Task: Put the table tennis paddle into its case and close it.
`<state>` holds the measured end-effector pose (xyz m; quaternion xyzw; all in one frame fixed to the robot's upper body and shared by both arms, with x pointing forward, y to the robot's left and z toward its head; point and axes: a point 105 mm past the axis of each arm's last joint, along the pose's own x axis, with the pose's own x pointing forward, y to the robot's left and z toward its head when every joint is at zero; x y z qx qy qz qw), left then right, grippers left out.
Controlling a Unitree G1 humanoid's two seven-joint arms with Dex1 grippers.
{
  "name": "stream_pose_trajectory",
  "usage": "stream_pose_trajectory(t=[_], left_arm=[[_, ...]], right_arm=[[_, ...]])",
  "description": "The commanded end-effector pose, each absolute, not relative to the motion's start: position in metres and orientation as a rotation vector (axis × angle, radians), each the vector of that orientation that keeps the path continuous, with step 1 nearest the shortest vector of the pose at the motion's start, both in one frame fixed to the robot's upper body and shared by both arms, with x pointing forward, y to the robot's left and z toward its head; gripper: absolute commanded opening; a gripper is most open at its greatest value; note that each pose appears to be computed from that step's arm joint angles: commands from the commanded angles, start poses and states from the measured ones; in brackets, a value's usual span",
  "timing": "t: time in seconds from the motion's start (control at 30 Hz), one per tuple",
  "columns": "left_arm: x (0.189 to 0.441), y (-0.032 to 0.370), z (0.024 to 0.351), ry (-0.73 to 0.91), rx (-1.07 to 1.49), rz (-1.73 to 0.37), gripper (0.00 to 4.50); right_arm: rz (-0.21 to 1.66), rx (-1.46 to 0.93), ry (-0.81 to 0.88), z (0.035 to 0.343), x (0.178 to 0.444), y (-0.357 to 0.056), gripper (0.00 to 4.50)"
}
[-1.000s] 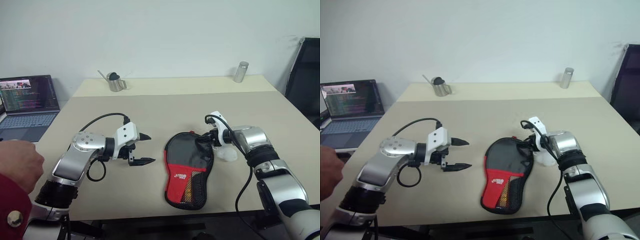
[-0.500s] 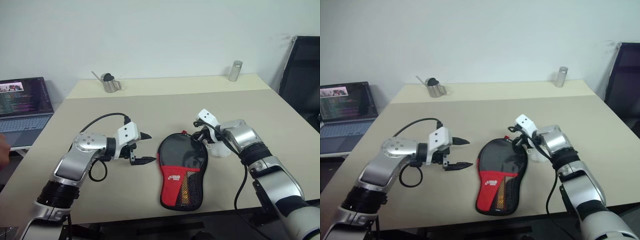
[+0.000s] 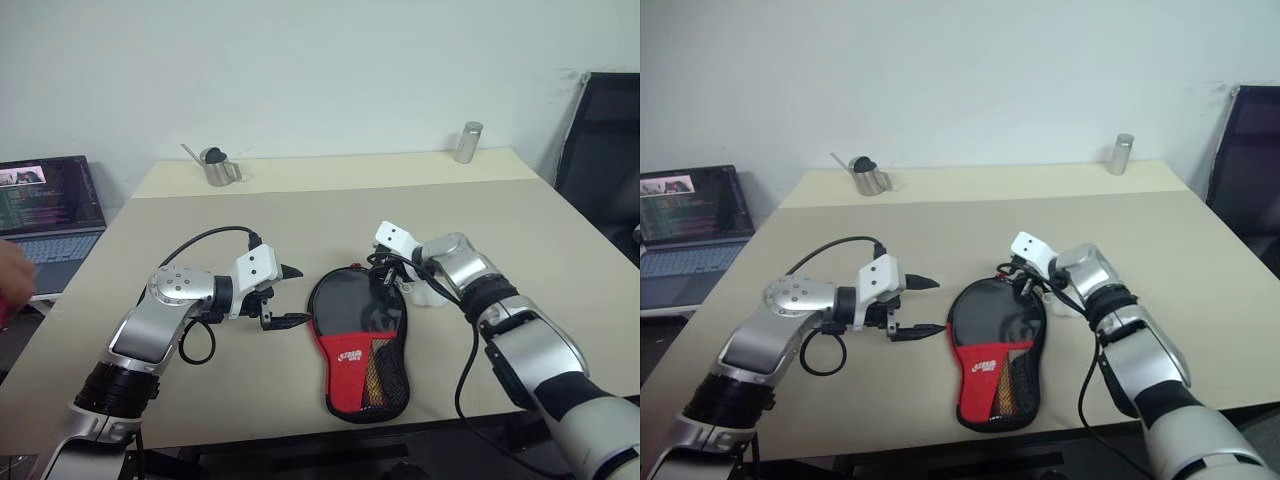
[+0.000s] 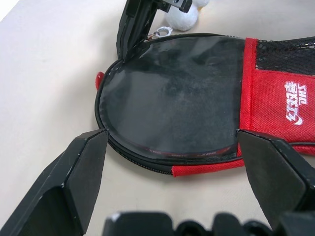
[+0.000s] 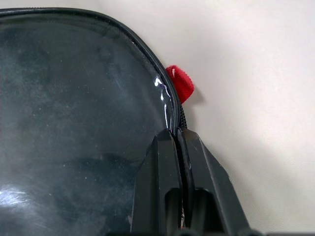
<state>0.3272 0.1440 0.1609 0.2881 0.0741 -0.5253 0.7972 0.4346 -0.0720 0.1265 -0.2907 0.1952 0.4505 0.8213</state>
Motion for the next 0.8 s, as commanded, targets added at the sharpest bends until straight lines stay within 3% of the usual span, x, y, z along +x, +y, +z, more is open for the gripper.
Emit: stream_pose_trajectory(t=[0.03, 0.07, 0.17, 0.37, 0.53, 0.67, 0.8], left_arm=[[0.326, 0.140, 0.172, 0.112, 0.646, -1.131, 4.50], [0.327, 0.140, 0.172, 0.110, 0.647, -1.132, 4.50], [0.329, 0.137, 0.174, 0.099, 0.651, -1.139, 4.50], [0.341, 0.128, 0.185, 0.030, 0.644, -1.124, 4.50], [0.343, 0.107, 0.195, -0.038, 0.581, -1.185, 4.50], [0.345, 0.065, 0.178, -0.062, 0.438, -1.266, 4.50], [0.354, 0.036, 0.146, 0.030, 0.288, -1.255, 4.50]], right_arm=[[0.964, -0.656, 0.352, 0.146, 0.438, -0.065, 0.02], [0.969, -0.663, 0.354, 0.146, 0.438, -0.065, 0.02], [0.978, -0.673, 0.364, 0.144, 0.436, -0.067, 0.70], [1.010, -0.687, 0.347, 0.153, 0.433, -0.070, 2.77], [1.025, -0.712, 0.271, 0.183, 0.426, -0.076, 4.48], [0.906, -0.644, 0.201, 0.228, 0.414, -0.113, 4.48], [0.790, -0.611, 0.283, 0.221, 0.404, -0.158, 4.48]])
